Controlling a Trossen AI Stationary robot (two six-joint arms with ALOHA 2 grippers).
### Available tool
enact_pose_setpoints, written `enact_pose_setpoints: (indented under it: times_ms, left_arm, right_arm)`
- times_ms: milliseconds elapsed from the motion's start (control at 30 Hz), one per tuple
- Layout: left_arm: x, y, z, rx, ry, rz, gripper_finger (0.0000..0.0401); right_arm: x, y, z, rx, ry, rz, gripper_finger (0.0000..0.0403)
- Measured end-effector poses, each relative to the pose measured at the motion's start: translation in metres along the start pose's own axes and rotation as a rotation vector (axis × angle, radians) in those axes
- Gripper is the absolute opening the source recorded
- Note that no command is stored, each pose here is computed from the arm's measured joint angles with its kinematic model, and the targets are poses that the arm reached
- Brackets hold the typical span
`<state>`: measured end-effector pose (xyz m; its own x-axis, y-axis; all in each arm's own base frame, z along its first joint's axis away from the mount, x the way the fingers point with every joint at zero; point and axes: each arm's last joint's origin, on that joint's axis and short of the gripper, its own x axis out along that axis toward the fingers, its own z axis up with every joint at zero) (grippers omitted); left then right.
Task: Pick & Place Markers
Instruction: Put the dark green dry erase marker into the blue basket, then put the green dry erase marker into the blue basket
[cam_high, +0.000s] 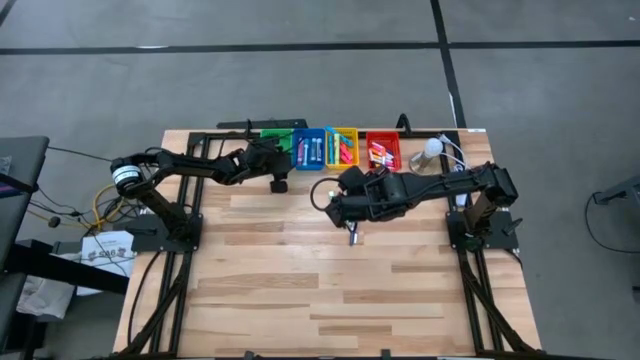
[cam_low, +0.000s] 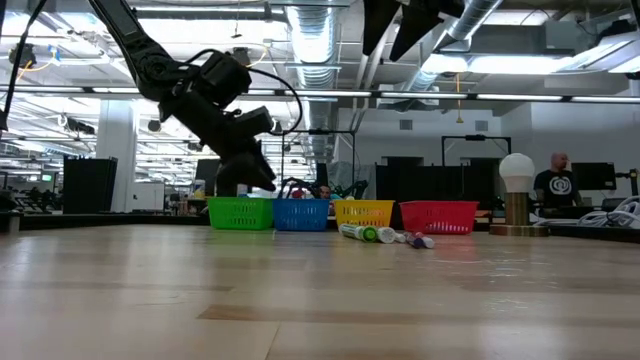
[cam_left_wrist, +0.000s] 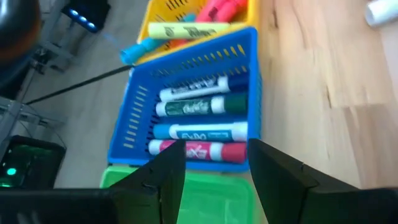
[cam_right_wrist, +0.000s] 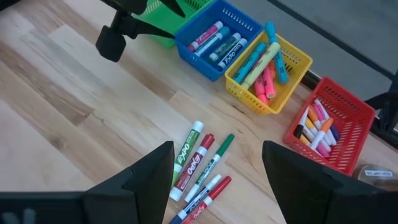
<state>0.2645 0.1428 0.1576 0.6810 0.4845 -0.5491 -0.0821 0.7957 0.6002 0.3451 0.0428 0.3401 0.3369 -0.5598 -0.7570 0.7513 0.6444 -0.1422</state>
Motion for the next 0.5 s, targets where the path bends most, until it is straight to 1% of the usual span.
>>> enact_pose_setpoints:
  times_ms: [67, 133, 333, 400, 500]
  left_arm:
    - [0.0, 0.001, 0.001, -0.026, -0.014, 0.015, 0.0172]
    - [0.0, 0.003, 0.002, -0.08, -0.015, 0.04, 0.0172]
    - [-0.014, 0.011, 0.008, -0.309, -0.034, 0.08, 0.0172]
    - [-0.023, 0.015, 0.012, -0.371, -0.057, 0.067, 0.0172]
    - [-0.038, 0.02, 0.017, -0.465, -0.108, 0.024, 0.0172]
  right_arm:
    - [0.0, 0.0, 0.0, 0.001, 0.001, -0.001, 0.0235]
    - [0.001, -0.001, 0.0, 0.002, 0.001, -0.002, 0.0235]
    - [0.001, -0.001, 0.001, 0.059, 0.003, -0.004, 0.0235]
    - [0.002, -0.002, 0.002, 0.093, 0.003, -0.007, 0.0235]
    - [0.006, -0.003, 0.004, 0.177, 0.002, -0.012, 0.0235]
